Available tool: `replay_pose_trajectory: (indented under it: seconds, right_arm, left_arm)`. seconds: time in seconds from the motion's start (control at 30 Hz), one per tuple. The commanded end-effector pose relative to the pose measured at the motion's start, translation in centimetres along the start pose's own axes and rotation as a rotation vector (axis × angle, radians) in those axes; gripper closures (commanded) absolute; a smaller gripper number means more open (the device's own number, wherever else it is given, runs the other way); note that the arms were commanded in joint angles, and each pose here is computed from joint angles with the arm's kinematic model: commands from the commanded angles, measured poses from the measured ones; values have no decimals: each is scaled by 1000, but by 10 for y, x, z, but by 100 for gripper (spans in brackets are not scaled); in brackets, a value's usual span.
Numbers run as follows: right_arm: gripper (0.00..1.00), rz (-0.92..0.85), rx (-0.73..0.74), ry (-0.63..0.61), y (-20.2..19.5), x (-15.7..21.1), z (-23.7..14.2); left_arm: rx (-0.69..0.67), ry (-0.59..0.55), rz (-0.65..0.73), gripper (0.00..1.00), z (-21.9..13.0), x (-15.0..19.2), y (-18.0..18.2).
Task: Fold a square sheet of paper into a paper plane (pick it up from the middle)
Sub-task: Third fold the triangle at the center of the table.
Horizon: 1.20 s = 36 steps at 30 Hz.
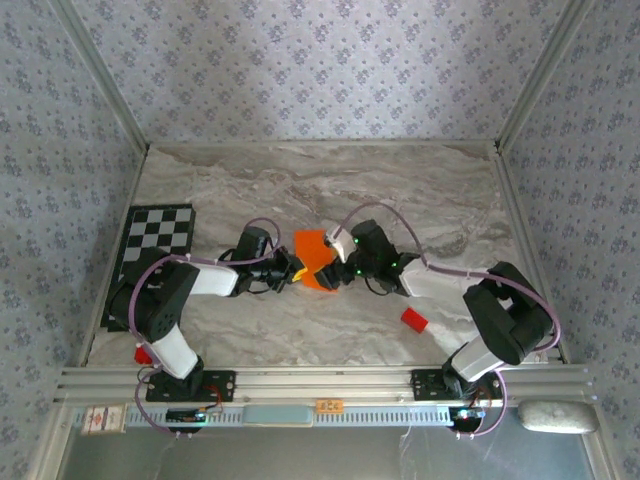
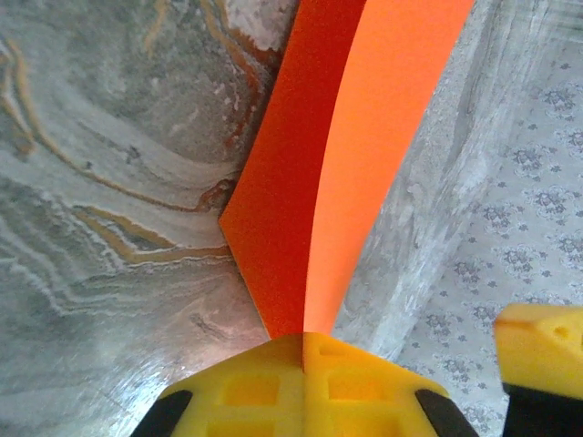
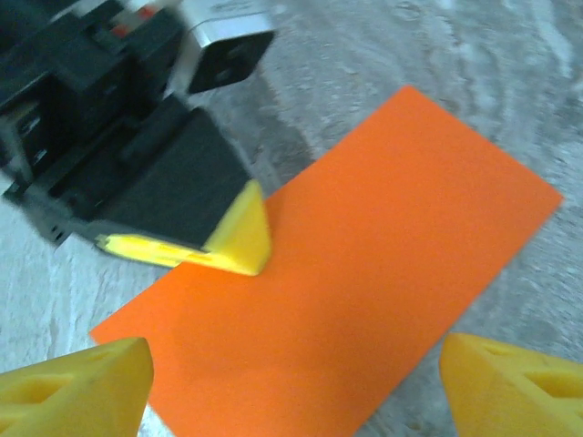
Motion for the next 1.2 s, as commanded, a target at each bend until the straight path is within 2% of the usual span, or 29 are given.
replay_pose_trajectory:
  seconds: [0.0, 0.33, 0.53, 0.67, 0.87, 1.07, 1.17]
  right_arm:
    - [16, -181, -17, -41, 14, -1, 4]
    - [15, -317, 11, 22, 28, 26, 31]
    - [19, -324, 64, 4, 25, 24, 38]
    - [27, -330, 71, -17, 25, 18, 36]
    - [49, -330, 55, -33, 27, 15, 31]
    - [56, -322, 11, -51, 31, 11, 29]
    - [56, -323, -13, -51, 33, 10, 29]
  left_arm:
    - [27, 10, 5, 100, -1, -3, -11]
    - [20, 14, 3, 100, -1, -2, -11]
    - [14, 14, 1, 100, -1, -2, -9]
    - [11, 12, -3, 100, -1, -2, -8]
    - [7, 13, -3, 100, -1, -1, -7]
    - [-1, 12, -7, 100, -1, -2, -5]
    - [-4, 11, -7, 100, -1, -2, -5]
Point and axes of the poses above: each hand's point on the last joint's axis, 136 mm out from that joint toward the fingers, its own z axis out along the fingers, its own y axis along the line the jaws close on, x = y × z, the point moved 8 cm from there along -z, back along the fingers, and after that the axes turned 1 degree about z, right-handed, at the moved point
